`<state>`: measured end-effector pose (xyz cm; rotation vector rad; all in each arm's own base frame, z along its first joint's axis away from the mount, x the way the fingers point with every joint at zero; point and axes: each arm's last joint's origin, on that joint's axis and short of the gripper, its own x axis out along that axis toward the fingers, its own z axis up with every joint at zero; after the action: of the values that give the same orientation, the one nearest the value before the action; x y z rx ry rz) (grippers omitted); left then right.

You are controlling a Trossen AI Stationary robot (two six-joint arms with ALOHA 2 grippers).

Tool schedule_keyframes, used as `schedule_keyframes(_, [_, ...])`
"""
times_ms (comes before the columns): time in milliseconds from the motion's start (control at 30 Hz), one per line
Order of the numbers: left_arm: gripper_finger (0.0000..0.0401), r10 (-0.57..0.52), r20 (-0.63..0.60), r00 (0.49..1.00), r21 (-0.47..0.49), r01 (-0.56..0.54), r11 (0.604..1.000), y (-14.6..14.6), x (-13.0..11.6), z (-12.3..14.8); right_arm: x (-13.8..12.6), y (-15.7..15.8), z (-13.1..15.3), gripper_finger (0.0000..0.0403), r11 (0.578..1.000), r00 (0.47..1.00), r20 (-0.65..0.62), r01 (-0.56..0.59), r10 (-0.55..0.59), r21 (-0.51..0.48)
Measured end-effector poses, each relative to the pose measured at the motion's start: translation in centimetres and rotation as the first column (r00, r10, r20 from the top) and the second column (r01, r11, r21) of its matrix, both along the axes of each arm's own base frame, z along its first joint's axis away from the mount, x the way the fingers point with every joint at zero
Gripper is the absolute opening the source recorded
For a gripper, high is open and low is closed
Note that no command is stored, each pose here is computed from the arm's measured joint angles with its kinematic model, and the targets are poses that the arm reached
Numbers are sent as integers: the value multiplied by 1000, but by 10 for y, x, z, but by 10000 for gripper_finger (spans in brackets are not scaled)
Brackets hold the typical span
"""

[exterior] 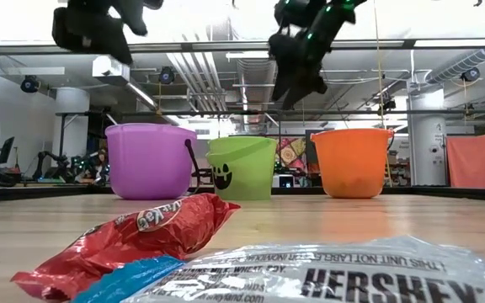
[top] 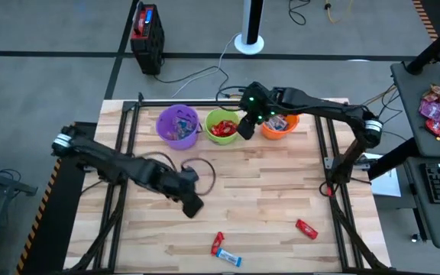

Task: Sort candy by brand, put in halloween buckets
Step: Put the red chocolate bar into the green bucket

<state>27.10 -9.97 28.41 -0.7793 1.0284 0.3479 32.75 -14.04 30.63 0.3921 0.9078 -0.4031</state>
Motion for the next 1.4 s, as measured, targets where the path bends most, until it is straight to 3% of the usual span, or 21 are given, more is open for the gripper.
schedule_keyframes(333, [234,-23,-144,989,-34,18,999,-58,56,-57,-22,36,39,206,991,991,62,-118,122,-62])
schedule_keyframes(600, [240,-66,-183,981,-1,67,998,-82,98,-79,-25,40,43,206,984,986,59,-151,157,-100])
schedule_keyframes(767, [240,-127,-195,973,-29,123,992,-93,118,-102,-25,40,41,206,980,984,38,-169,174,-105])
schedule_keyframes(1233, [239,-68,-263,962,-79,49,996,-110,128,-130,-25,40,31,206,978,983,6,-184,186,-99])
schedule_keyframes(1400, [218,-76,-265,961,-71,60,996,-113,128,-135,-26,41,21,206,979,983,-23,-186,184,-80])
